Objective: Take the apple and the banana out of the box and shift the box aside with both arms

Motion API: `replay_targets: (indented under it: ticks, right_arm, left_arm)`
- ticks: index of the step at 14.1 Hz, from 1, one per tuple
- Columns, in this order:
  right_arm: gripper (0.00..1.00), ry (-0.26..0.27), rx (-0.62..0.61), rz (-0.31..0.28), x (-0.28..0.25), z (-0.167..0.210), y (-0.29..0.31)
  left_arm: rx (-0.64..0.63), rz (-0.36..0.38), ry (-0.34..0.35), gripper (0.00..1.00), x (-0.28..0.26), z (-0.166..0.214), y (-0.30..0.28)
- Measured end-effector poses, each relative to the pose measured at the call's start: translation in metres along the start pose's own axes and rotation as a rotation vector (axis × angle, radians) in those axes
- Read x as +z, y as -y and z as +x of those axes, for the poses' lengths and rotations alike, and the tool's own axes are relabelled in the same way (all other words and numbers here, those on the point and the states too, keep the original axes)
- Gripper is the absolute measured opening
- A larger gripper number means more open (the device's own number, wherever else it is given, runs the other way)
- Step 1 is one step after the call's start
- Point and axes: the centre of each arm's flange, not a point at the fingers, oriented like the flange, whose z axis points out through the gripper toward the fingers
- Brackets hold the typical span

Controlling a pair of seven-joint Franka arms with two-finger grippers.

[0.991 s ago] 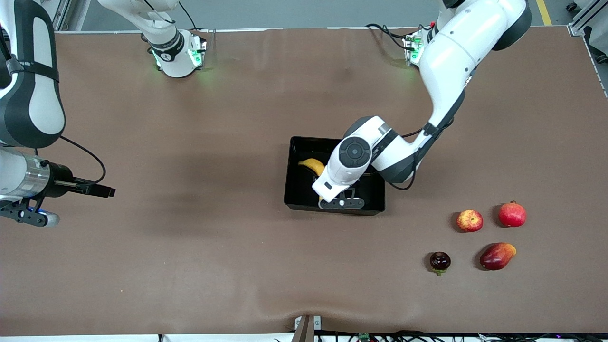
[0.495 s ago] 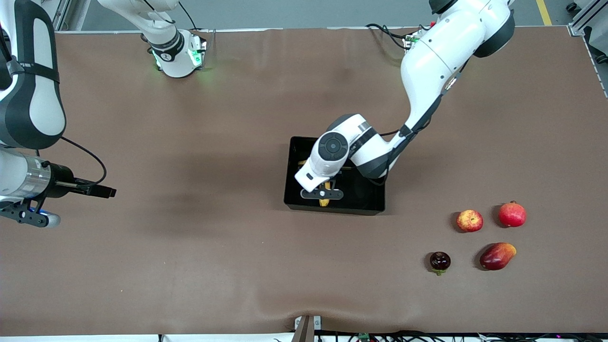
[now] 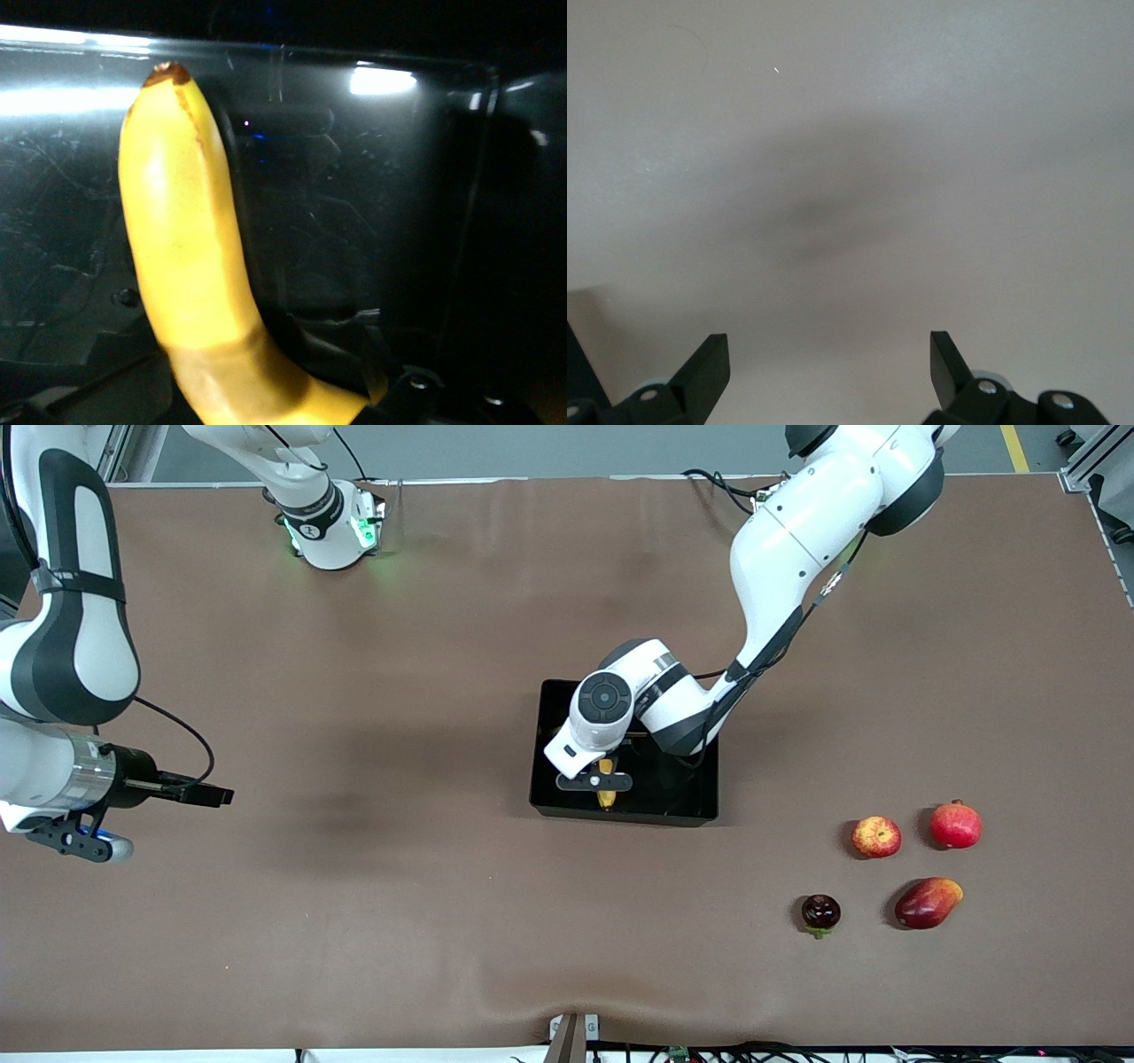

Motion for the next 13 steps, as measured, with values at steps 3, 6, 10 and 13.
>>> replay_targets:
  ticks: [3,6,10,13]
  right_arm:
    - [1.0,-0.01,0.014,0.024,0.006,0.005,0.003]
    - [1.0,-0.04,0.016,0.03,0.012,0.012,0.004]
    - [1.0,-0.075,0.003,0.019,0.039,0.027,0.012]
    - [1.0,-0.071,-0.025,0.007,0.062,0.03,0.031]
  left_arm:
    - [-0.004,0.003,-0.003,0.7,0.001,0.002,0.001]
    - [-0.016,0.008,-0.012,0.86,0.003,0.009,0.008]
    - [-0.039,0.024,-0.015,0.98,0.006,0.019,0.023]
    - [-0.031,0.024,-0.016,0.86,0.005,0.016,0.018]
